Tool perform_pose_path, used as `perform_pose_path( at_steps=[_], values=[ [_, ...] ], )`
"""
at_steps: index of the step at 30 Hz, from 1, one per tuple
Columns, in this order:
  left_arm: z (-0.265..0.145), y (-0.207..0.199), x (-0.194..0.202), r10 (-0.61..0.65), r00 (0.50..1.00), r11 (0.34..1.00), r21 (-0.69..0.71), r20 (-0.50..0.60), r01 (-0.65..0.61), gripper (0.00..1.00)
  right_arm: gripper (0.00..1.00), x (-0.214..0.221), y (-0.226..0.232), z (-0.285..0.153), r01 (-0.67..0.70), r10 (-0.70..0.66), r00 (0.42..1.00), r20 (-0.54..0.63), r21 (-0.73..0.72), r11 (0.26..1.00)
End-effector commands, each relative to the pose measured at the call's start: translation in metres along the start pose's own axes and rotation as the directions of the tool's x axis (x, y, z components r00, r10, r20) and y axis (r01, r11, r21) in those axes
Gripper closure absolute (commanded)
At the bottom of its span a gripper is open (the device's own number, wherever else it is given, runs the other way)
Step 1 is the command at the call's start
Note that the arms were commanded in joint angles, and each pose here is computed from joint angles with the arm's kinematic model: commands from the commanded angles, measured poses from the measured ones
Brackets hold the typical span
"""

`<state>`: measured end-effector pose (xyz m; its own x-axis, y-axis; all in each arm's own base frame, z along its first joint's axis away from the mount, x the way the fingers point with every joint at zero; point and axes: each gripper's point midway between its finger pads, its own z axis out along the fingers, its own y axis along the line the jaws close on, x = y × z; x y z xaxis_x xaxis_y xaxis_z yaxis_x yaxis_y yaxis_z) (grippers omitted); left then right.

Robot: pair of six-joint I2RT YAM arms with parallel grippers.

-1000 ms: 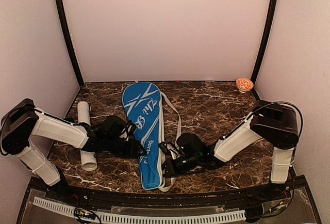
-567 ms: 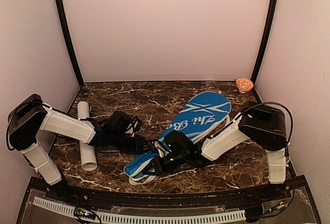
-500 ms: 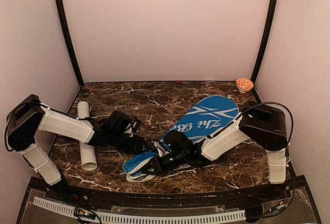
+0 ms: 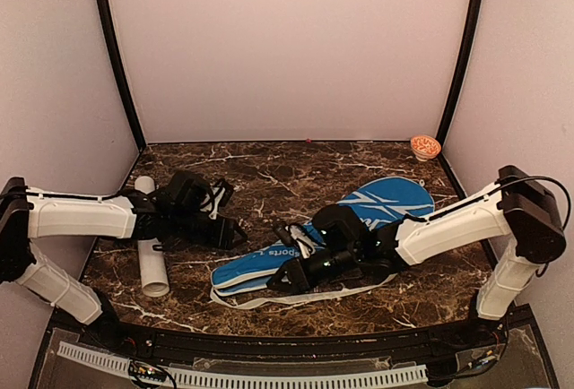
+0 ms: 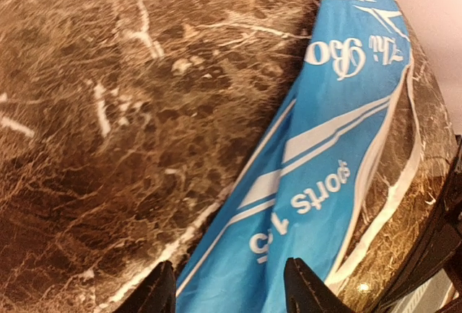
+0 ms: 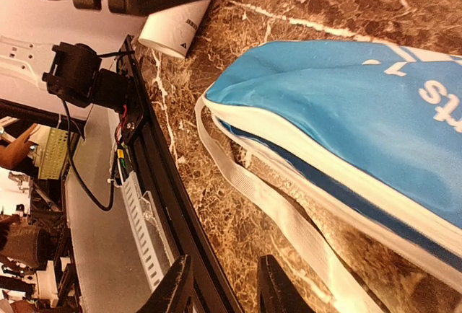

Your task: Pack up the badminton gear

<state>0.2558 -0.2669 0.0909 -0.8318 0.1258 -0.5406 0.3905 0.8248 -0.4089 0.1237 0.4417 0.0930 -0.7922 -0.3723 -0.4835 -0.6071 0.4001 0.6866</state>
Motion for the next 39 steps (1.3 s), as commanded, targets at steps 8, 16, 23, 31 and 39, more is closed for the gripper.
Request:
perform_pose_path(
  at_steps=[8,16,23,31,39],
  values=[
    [0.042,-0.081,0.027,0.294,0.947,0.951,0.142,-0.131,-0.275,0.57,0.70,-0.031,-0.094,-0.128,-0.205,0.146,0.955,0.257,0.221,0.954],
    [0.071,-0.075,0.041,0.283,0.937,0.958,0.112,-0.205,-0.265,0.61,0.69,-0.011,-0.192,-0.188,-0.395,0.224,0.899,0.377,0.476,0.786],
    [0.077,-0.059,0.050,0.241,0.942,0.970,0.045,-0.235,-0.237,0.61,0.69,0.022,-0.230,-0.195,-0.463,0.291,0.884,0.365,0.599,0.654],
    [0.079,-0.052,0.053,0.214,0.948,0.976,0.017,-0.236,-0.216,0.61,0.68,0.073,-0.263,-0.219,-0.541,0.396,0.837,0.378,0.681,0.493],
    [0.076,-0.045,0.049,0.205,0.951,0.977,-0.009,-0.231,-0.212,0.61,0.59,0.089,-0.283,-0.255,-0.600,0.421,0.788,0.449,0.714,0.361]
  ],
)
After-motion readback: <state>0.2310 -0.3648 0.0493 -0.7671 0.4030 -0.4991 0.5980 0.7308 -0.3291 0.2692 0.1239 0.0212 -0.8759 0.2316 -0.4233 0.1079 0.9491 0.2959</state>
